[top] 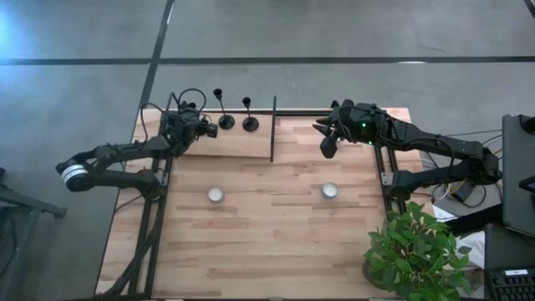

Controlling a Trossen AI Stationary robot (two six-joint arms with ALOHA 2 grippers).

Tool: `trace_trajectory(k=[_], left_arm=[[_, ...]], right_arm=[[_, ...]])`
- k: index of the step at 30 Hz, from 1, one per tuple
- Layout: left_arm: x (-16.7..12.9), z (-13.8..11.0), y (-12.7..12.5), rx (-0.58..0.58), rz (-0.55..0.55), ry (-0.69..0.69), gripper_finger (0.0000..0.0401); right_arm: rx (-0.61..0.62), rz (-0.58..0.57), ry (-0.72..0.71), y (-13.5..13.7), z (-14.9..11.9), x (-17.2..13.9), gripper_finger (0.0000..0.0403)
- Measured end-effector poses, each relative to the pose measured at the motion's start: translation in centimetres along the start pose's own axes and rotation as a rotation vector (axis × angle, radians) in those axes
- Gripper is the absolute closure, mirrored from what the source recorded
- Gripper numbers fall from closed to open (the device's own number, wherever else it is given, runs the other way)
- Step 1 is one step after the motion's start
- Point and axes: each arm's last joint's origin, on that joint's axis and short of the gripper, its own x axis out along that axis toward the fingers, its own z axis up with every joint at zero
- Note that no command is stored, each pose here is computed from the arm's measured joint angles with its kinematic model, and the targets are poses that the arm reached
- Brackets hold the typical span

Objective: Pick & Place candle stick holders
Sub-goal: Align the black candle holder with the black candle holders on the shelf

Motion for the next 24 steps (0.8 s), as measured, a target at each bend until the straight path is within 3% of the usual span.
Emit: trace_trajectory(k=[10, 24], left_arm=[[-0.7, -0.3, 0.5, 0.055, 0.008, 0.049, 0.0248], [-1.5, -0.6, 1.1, 0.119, -0.006, 0.103, 0.0247]], right_arm=[[0.0, 0.0, 0.0, 0.0, 0.0, 0.0, 0.0312], [0.0, 0.0, 0.0, 0.0, 0.0, 0.0, 0.0337]])
